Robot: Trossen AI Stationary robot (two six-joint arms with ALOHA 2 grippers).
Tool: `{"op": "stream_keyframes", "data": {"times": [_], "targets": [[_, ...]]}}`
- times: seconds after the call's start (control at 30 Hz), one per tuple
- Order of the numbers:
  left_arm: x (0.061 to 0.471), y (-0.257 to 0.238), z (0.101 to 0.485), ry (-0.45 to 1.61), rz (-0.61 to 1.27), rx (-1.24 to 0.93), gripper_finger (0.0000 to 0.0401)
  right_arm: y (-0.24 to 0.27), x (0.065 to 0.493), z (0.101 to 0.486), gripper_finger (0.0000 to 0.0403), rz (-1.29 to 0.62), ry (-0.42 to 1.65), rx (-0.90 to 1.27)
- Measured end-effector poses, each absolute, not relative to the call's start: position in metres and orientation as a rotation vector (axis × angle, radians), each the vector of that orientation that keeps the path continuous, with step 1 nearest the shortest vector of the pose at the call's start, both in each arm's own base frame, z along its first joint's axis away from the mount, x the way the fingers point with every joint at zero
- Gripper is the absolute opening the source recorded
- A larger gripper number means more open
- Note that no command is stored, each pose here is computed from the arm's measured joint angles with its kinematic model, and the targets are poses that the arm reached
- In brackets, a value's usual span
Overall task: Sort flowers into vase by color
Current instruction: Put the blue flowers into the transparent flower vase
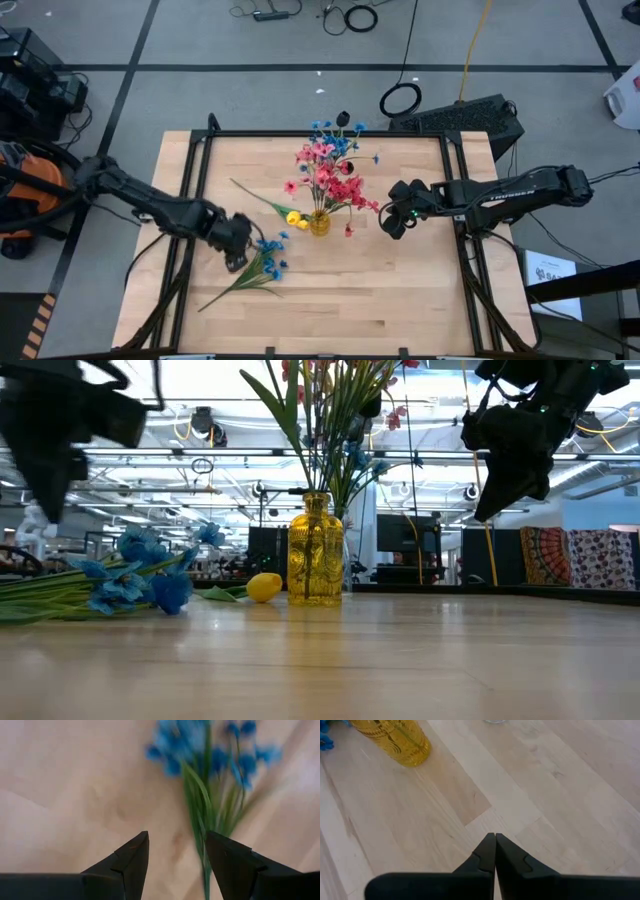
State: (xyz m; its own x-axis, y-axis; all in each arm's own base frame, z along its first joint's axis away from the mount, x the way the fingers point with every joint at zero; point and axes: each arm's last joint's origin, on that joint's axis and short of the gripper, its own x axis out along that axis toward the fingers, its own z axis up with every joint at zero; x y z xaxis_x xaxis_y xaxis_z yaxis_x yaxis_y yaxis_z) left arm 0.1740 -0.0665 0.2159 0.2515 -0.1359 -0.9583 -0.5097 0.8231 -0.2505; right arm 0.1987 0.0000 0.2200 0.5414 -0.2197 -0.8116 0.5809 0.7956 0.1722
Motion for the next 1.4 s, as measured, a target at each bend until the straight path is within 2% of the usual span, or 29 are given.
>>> {"op": "stream_keyframes", "data": {"times": [0.3,0.57,0.8,0.93,1.1,1.2,1.4], "targets": [[0.177,-0.119,0.184,1.506,0.179,-0.563,0.0201,0.000,0.199,0.220,0.0000,-0.495,0.879,0.456],[0.185,-0.149,0.158,1.522,0.128,-0.524,0.0201,0.000,0.199,0.220,0.0000,-0.491,0.880,0.440],[0.189,-0.158,0.132,1.575,0.193,-0.445,0.0195,0.000,0.199,0.220,0.0000,-0.485,0.883,0.428],[0.190,-0.158,0.127,1.572,0.223,-0.419,0.0151,0.000,0.199,0.220,0.0000,-0.482,0.884,0.423],[0.181,-0.144,0.137,1.509,0.341,-0.305,0.0023,0.000,0.199,0.220,0.0000,-0.482,0.881,0.424],[0.172,-0.127,0.154,1.435,0.440,-0.219,0.0014,0.000,0.199,0.220,0.0000,-0.482,0.881,0.424],[0.161,-0.098,0.205,1.196,0.393,-0.280,0.0005,0.000,0.200,0.221,0.0000,-0.478,0.866,0.429]]}}
